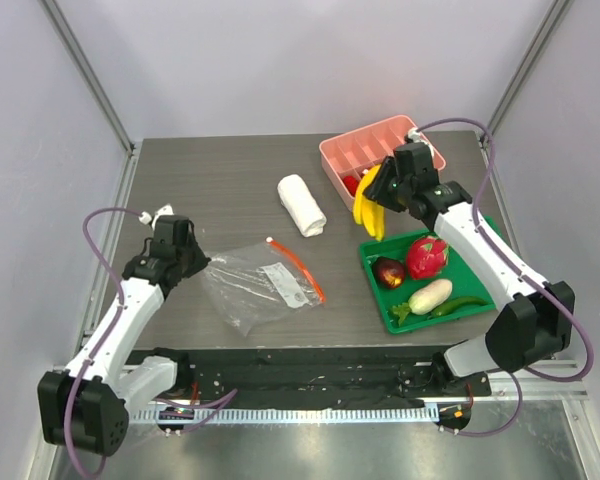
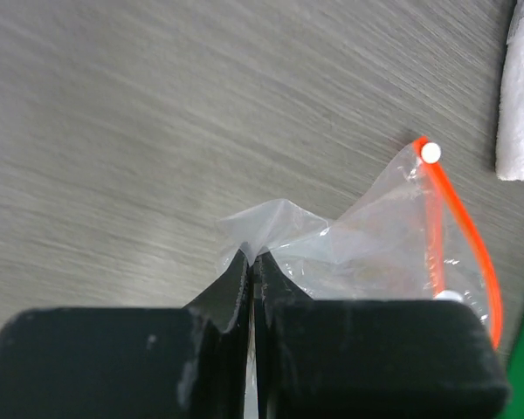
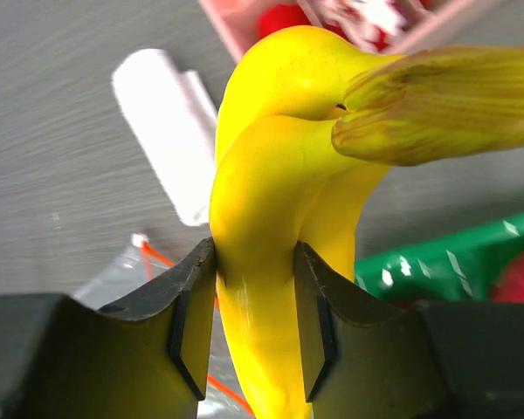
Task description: Open the zip-top bag and remove the fake food
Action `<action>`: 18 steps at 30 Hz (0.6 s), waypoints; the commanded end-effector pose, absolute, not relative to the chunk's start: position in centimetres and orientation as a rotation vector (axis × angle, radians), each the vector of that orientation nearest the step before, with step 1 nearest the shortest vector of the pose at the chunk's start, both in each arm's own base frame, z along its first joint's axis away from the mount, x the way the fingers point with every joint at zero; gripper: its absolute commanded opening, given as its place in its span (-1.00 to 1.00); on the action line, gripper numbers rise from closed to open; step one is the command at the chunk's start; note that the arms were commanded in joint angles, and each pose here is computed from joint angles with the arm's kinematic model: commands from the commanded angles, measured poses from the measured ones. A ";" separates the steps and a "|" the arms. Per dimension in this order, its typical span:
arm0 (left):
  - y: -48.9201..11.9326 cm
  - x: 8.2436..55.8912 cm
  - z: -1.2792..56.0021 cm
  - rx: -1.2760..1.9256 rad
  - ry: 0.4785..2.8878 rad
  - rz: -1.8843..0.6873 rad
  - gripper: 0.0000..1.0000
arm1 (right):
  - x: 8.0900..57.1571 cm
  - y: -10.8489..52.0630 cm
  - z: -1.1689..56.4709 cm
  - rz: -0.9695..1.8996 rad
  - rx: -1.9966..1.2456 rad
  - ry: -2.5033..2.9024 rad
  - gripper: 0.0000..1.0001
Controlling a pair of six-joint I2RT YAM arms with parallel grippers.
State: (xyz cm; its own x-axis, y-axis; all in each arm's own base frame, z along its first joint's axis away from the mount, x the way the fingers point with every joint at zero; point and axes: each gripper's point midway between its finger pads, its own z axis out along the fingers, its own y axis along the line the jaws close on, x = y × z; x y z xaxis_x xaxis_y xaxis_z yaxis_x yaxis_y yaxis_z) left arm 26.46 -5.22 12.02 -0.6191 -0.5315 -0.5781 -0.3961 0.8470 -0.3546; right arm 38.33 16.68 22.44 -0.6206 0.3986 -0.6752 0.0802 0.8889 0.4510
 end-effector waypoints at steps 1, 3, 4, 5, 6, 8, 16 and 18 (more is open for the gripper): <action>-3.2 29.5 14.0 -0.504 2.294 -0.071 -0.98 | 35.3 11.3 23.6 0.344 0.457 2.283 -0.97; -1.9 30.9 15.6 -0.493 2.307 0.028 -0.64 | 32.9 7.3 21.7 0.147 0.482 2.377 -0.97; -0.8 31.5 15.0 -0.492 2.349 0.138 -0.51 | 32.4 5.0 22.0 0.082 0.517 2.374 -0.98; -0.3 32.0 15.3 -0.487 2.360 0.186 -0.22 | 31.1 2.7 21.7 -0.039 0.511 2.405 -0.97; 0.0 32.7 17.2 -0.488 2.357 0.221 -0.11 | 30.5 1.3 21.8 -0.097 0.530 2.409 -0.98; 1.2 33.5 17.0 -0.532 2.385 0.352 0.15 | 29.0 -2.1 21.5 -0.222 0.591 2.437 -0.98; -2.8 34.6 21.4 -0.491 2.412 0.323 0.83 | 26.7 -9.3 18.0 -0.771 0.592 2.441 -0.97; -7.2 33.8 22.7 -0.363 2.393 0.197 0.84 | 26.9 -9.6 16.3 -0.817 0.588 2.476 -0.87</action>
State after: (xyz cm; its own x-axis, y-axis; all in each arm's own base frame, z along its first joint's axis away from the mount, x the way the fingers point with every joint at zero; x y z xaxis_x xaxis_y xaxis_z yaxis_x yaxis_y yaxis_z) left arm 36.31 -2.14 20.05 -0.7013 -0.2890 -0.6517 -0.4428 0.8930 0.0806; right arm 27.38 -7.00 17.92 -0.7483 0.3291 -0.5760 0.5459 0.7988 -0.2527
